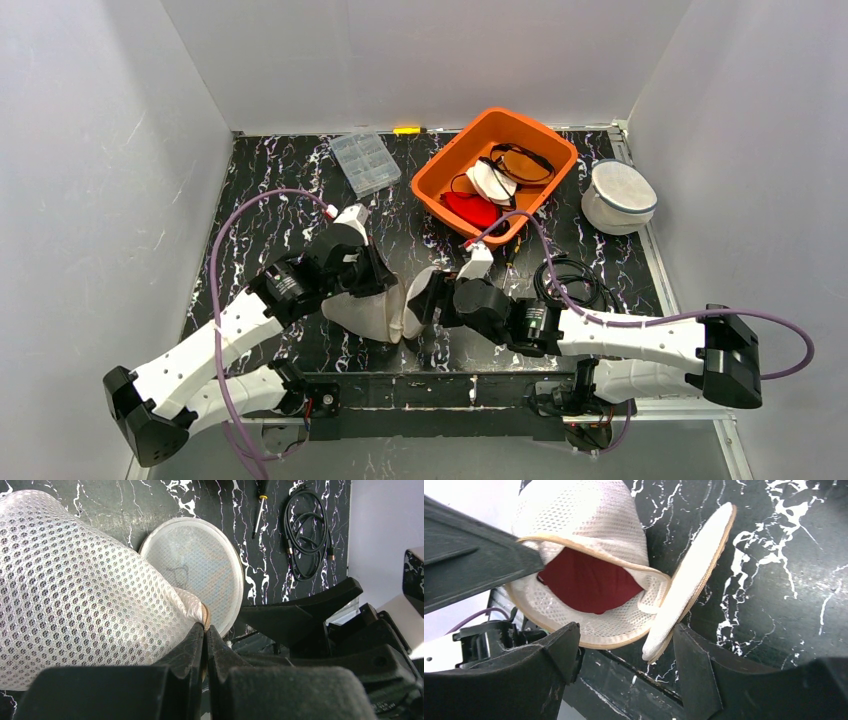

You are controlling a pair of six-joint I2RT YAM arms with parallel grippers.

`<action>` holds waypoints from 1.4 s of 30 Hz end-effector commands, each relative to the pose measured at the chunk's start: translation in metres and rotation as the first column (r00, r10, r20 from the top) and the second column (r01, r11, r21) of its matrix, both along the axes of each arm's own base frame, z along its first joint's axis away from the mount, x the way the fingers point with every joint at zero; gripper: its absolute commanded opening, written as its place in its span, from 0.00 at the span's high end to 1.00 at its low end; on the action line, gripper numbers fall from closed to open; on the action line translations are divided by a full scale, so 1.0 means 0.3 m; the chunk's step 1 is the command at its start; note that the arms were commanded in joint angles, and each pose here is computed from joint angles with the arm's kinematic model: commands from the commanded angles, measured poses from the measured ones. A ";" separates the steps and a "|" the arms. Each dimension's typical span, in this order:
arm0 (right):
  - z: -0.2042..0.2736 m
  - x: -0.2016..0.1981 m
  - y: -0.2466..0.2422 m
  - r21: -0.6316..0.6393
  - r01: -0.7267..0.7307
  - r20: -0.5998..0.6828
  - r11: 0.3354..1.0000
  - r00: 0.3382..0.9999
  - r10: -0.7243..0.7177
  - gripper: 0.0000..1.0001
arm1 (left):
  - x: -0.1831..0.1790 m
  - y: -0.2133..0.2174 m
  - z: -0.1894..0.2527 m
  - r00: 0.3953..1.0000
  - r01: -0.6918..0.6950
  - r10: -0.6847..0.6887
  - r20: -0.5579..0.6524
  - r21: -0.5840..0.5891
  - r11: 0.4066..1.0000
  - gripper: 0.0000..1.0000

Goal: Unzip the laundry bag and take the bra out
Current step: Open the laundry bag at the center of the board.

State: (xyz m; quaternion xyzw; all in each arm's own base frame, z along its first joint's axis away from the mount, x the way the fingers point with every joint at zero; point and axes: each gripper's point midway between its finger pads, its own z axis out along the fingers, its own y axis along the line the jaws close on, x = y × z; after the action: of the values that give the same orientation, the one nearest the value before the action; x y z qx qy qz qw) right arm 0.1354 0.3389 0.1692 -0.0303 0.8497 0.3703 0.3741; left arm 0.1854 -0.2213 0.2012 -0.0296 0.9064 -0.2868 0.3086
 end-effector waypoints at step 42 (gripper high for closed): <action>0.518 0.037 -0.344 0.020 -0.055 0.476 0.998 0.878 0.039 0.99 | 0.083 0.016 0.213 0.981 -0.097 0.109 0.160 -0.080 0.992 1.00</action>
State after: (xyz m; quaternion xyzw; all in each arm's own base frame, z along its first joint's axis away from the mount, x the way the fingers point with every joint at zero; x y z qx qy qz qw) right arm 0.1470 0.2444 0.3088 -0.1183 0.7383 0.3802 0.5444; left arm 0.2040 -0.2199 0.2545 -0.0492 0.8788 -0.2997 0.3680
